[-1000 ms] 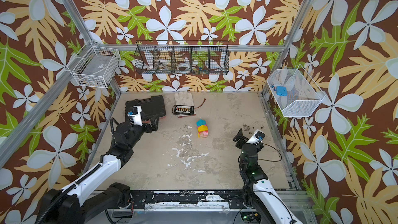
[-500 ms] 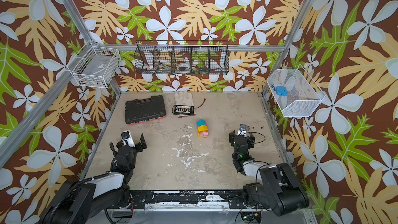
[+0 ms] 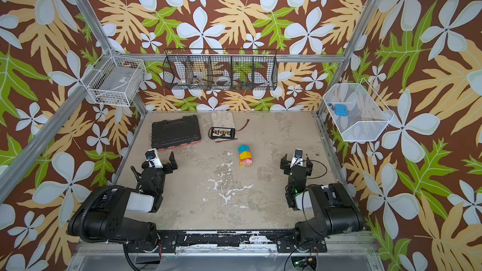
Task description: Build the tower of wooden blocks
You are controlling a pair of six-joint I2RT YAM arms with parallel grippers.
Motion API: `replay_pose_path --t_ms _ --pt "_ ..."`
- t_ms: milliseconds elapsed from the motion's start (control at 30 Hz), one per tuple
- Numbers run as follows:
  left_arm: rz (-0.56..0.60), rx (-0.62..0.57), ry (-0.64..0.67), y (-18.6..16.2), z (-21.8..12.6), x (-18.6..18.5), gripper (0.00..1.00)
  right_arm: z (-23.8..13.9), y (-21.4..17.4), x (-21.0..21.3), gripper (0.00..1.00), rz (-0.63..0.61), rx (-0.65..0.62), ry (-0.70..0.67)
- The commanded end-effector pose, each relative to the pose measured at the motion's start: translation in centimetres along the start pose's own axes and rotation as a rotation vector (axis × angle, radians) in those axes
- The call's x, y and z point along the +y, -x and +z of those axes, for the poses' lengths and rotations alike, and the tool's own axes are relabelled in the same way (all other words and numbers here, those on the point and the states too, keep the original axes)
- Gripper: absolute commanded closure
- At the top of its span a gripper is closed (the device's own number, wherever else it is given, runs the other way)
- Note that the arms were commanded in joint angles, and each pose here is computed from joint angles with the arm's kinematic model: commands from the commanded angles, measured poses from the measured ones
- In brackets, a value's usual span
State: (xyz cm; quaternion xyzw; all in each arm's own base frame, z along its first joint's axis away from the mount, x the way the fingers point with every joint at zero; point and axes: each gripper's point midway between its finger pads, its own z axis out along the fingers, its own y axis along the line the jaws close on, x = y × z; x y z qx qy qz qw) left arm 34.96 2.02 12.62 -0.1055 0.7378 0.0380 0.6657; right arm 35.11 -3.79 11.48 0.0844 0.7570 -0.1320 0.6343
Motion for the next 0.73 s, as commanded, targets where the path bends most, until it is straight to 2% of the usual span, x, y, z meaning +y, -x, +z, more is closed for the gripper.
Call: replay_pose_path --t_ms 0,700 --pt "-0.009 -0.021 -0.017 0.72 0.09 -0.32 0.0 0.03 0.94 0.62 0.0 0.04 -0.032 0.041" --pt "-0.01 -0.039 -0.018 1.01 -0.02 -0.31 0.0 0.14 0.79 0.73 0.0 0.039 -0.018 0.047"
